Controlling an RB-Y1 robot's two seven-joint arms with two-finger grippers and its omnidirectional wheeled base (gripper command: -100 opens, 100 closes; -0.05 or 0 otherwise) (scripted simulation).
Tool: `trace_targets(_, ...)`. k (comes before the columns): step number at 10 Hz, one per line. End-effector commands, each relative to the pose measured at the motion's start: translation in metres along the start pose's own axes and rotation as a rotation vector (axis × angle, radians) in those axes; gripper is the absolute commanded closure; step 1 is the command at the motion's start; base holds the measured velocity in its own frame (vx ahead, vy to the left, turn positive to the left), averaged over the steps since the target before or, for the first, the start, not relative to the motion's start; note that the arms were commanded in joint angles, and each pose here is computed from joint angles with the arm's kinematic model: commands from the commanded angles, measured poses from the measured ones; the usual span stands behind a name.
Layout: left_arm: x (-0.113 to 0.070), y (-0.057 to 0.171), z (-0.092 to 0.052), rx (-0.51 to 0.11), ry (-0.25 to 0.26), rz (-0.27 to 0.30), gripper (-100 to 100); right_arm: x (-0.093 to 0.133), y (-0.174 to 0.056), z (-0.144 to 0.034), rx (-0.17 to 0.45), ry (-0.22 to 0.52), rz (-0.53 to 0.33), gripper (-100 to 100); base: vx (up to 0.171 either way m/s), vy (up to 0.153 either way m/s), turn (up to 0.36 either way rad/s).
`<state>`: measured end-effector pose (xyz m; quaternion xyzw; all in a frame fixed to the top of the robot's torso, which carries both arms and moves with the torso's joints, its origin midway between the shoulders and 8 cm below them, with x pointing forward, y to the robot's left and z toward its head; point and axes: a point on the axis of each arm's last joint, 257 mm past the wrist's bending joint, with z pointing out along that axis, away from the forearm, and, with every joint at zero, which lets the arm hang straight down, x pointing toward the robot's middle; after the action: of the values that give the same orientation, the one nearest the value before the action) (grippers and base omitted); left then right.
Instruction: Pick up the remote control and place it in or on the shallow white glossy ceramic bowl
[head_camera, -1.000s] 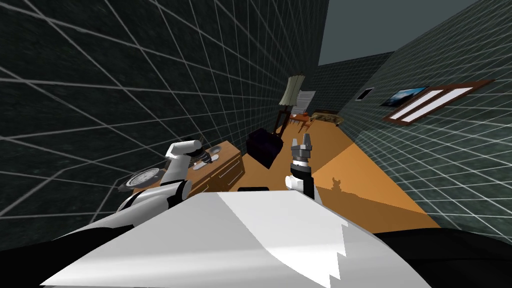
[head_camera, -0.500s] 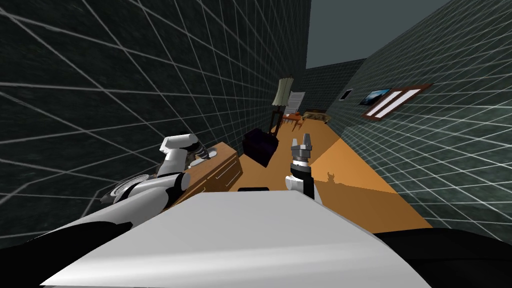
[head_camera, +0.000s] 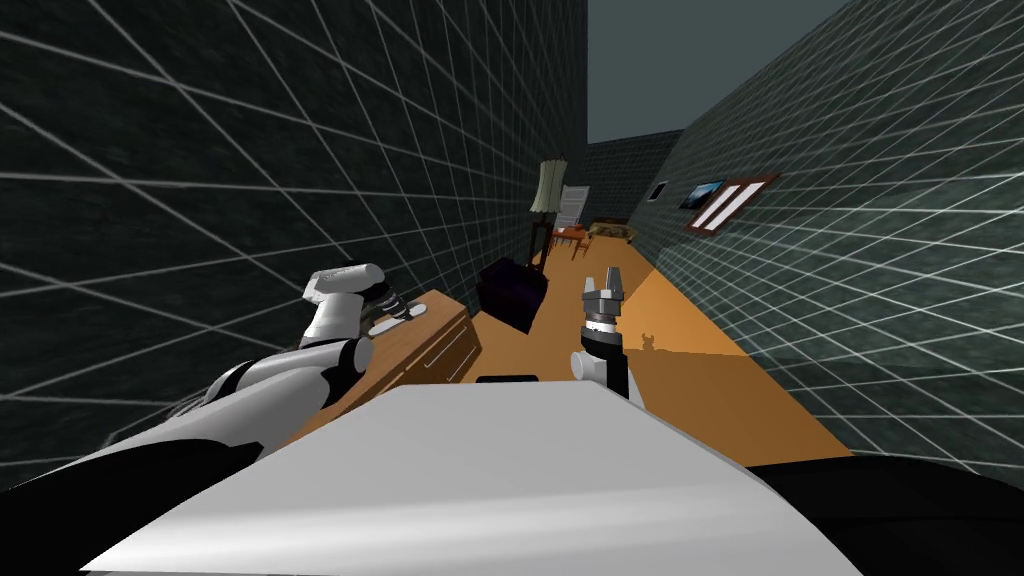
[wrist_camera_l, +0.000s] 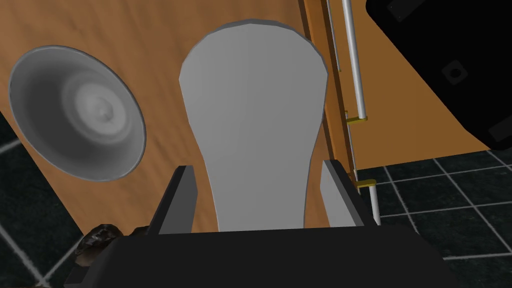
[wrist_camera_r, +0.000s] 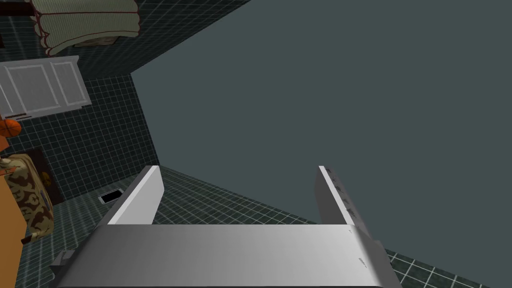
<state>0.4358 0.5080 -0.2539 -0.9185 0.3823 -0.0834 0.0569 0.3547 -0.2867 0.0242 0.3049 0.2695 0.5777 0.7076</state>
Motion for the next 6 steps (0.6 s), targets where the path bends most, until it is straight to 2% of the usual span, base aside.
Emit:
trace_targets(1,-0.015,0.001,0.002,-0.03,-0.015,-0.031,100,0.0,0.0,0.0,0.0,0.0,0.0,0,0.048,0.062,-0.194)
trace_targets(3,-0.037,0.003,0.005,-0.063,-0.034,-0.075,100,0.0,0.0,0.0,0.0,0.0,0.0,0,0.053,0.07,-0.211)
trace_targets(4,-0.037,0.003,0.005,-0.063,-0.034,-0.075,100,0.0,0.0,0.0,0.0,0.0,0.0,0,0.033,0.039,-0.064)
trace_targets(6,-0.063,0.006,0.009,-0.093,-0.056,-0.125,100,0.0,0.0,0.0,0.0,0.0,0.0,0,0.047,0.038,-0.164)
